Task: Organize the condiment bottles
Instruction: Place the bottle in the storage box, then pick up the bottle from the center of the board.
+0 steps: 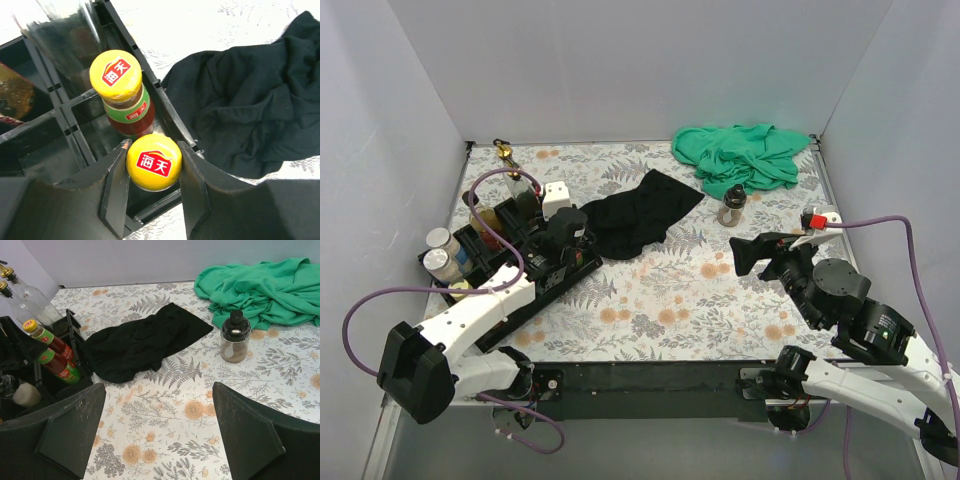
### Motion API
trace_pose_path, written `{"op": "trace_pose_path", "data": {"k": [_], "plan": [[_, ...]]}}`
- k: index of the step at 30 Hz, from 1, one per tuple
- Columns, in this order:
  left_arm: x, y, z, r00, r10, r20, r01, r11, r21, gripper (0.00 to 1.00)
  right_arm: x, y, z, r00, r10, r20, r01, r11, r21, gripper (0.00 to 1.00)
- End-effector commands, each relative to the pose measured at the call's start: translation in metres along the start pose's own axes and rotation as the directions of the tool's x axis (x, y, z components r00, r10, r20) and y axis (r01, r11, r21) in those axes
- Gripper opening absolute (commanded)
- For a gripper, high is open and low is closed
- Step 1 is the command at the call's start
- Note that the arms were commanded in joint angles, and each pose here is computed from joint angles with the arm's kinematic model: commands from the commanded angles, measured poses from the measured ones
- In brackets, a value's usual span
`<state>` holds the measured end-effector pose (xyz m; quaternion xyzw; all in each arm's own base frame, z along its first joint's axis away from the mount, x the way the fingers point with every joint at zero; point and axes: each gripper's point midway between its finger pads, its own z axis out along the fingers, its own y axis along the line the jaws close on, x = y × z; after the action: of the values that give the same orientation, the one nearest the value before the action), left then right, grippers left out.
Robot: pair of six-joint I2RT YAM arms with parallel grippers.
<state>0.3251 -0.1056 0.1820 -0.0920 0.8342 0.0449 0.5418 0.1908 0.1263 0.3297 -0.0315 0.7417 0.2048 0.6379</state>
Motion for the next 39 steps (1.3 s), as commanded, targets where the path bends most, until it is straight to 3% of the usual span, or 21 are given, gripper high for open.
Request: {"op": "trace_pose_path", "data": {"k": [1, 7, 14, 20, 25, 30, 39], "plan": [[-0.027, -0.009, -0.006, 0.990, -0.116, 0.076, 0.112, 0.992, 0.060, 0.26, -0.001, 0.002, 0.001, 1.000, 0.010, 0.003, -0.010, 1.000, -0.007, 0.96], [-0.045, -0.017, -0.016, 0.989, -0.132, 0.068, 0.124, 0.987, 0.106, 0.62, 0.000, -0.001, 0.000, 1.000, 0.012, 0.010, -0.012, 1.000, 0.005, 0.96], [-0.074, -0.026, -0.040, 0.981, -0.185, 0.060, 0.170, 0.966, 0.196, 0.89, -0.008, 0.000, -0.002, 1.000, 0.016, 0.022, -0.016, 1.000, 0.002, 0.97], [-0.103, -0.038, -0.064, 0.971, -0.233, 0.047, 0.209, 0.931, 0.299, 0.98, -0.013, 0.002, -0.001, 0.999, 0.006, 0.036, -0.006, 1.000, -0.002, 0.99], [-0.129, -0.051, -0.080, 0.962, -0.267, 0.060, 0.224, 0.894, 0.387, 0.98, -0.011, 0.008, -0.003, 1.000, 0.011, 0.027, -0.010, 0.999, -0.044, 0.99], [-0.150, -0.092, -0.090, 0.973, -0.223, 0.054, 0.159, 0.823, 0.545, 0.98, -0.014, 0.009, -0.008, 1.000, 0.009, 0.029, -0.007, 0.997, -0.073, 0.99], [-0.155, -0.192, -0.051, 0.993, -0.113, -0.016, 0.092, 0.711, 0.697, 0.98, -0.023, -0.002, -0.025, 0.996, 0.045, 0.074, -0.038, 0.995, -0.089, 0.99]]}}
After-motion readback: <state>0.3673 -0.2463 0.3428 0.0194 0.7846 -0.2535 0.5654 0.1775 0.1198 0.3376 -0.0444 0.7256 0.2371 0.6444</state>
